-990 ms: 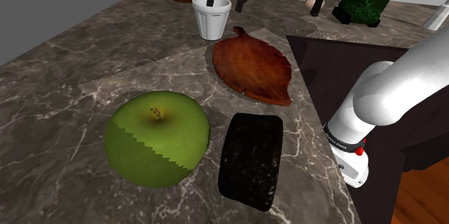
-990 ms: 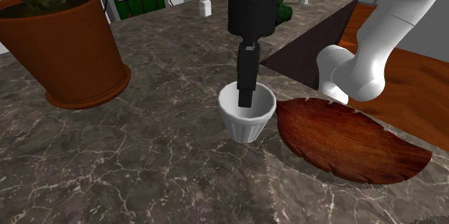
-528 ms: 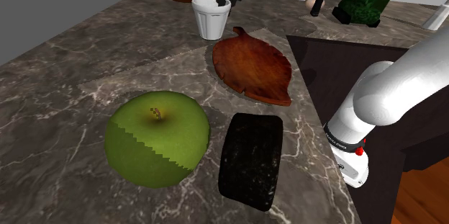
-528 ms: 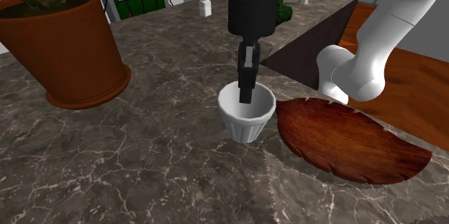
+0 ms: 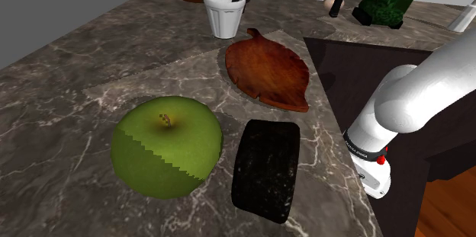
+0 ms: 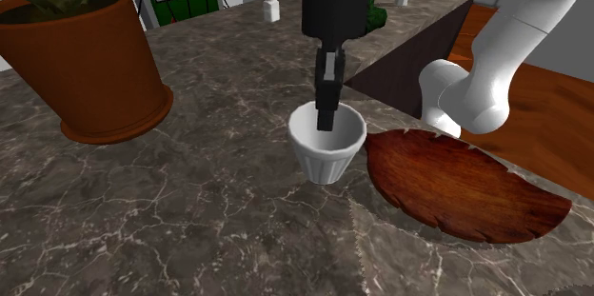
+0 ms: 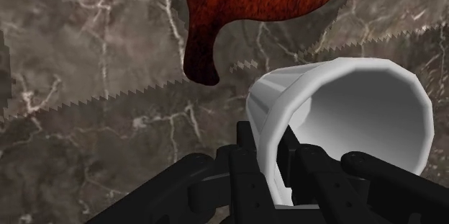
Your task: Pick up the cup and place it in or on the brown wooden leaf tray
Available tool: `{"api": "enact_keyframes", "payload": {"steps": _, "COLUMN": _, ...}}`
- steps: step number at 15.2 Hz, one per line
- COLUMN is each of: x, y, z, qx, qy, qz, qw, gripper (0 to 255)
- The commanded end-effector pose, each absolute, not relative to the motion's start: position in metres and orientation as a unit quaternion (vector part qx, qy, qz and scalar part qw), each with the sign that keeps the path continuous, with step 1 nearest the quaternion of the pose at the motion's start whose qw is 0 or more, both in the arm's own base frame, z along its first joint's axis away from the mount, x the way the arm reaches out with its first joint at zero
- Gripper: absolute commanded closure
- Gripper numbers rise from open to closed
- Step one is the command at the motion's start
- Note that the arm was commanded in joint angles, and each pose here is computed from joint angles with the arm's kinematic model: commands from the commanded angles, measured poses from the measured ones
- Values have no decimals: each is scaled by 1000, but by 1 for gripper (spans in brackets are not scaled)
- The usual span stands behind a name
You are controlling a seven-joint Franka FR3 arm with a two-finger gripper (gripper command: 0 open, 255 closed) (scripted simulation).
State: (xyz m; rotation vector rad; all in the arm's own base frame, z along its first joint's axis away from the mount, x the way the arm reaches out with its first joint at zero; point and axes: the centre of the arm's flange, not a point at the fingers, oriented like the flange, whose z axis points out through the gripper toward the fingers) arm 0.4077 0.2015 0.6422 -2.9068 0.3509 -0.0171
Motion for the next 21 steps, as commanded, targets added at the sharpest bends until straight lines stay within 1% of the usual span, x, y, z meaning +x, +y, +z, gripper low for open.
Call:
{"api": "enact_keyframes", "payload": {"steps": 1, "x": 408, "y": 202, "z": 652, "qx": -987, "qy": 119, "qz": -6, "qw": 107, "gripper": 255}}
{"api": "enact_keyframes", "payload": {"steps": 17, "x": 408, "y": 202, "z": 733, "qx": -987, "qy": 119, "qz": -6, "qw": 107, "gripper": 255}}
{"api": "enact_keyframes", "payload": {"steps": 21, "x": 356, "y": 209, "z": 741, "qx": -987, "qy": 119, "qz": -6, "qw": 107, "gripper": 255}}
